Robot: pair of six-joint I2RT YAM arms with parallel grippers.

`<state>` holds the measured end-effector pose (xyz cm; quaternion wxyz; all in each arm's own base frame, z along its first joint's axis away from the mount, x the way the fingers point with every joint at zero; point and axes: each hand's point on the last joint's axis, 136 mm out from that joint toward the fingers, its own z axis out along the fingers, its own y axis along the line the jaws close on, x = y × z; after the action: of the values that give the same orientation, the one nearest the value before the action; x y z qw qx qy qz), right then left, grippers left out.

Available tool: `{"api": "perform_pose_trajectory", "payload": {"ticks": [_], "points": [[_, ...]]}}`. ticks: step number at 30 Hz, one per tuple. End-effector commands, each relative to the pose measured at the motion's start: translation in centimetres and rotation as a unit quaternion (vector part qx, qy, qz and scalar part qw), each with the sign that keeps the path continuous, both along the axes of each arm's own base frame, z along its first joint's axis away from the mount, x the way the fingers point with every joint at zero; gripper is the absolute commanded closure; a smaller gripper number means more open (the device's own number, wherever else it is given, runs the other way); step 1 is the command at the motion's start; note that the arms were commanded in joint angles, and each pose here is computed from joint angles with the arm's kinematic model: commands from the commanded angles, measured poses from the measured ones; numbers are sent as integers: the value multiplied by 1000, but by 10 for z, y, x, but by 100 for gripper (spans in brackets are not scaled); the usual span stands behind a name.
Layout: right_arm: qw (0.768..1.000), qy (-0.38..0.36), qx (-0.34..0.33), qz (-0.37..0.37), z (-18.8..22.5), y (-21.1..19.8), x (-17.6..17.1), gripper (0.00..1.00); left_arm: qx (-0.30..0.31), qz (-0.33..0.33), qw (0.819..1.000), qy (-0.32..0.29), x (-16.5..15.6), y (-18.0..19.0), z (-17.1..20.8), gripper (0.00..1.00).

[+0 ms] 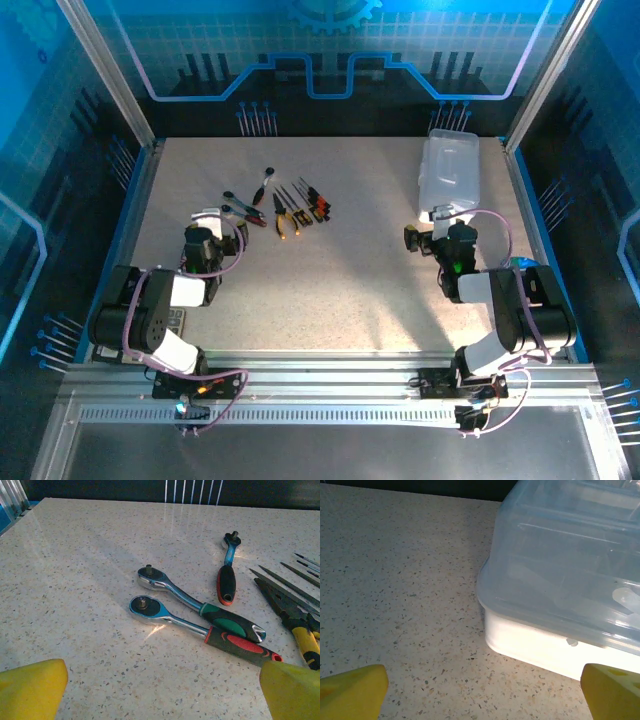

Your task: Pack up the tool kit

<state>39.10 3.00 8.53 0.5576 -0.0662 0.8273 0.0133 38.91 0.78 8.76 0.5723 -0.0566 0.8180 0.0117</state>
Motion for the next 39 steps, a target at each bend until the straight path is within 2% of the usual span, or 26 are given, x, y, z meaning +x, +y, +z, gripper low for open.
{"api": "perform_pose_trajectory", "payload": {"ticks": [1,31,33,34,37,39], "points": [[1000,-23,1,10,13,4,8,0,-2,4,1000,-19,8,-1,10,1],[1000,-22,3,10,12,3,8,0,-3,3,1000,-18,8,-1,10,1],[1000,-23,4,12,13,4,8,0,-3,-19,1000,-18,9,-7,10,1],[1000,-26,2,15,16,5,7,0,1,-30,999,-18,8,-11,12,1],[999,-30,-9,9,34,6,1,0,9,-9,1000,-17,3,-7,29,1],[999,-34,-4,-3,56,3,-4,0,-8,19,1000,20,-1,-1,37,1]]}}
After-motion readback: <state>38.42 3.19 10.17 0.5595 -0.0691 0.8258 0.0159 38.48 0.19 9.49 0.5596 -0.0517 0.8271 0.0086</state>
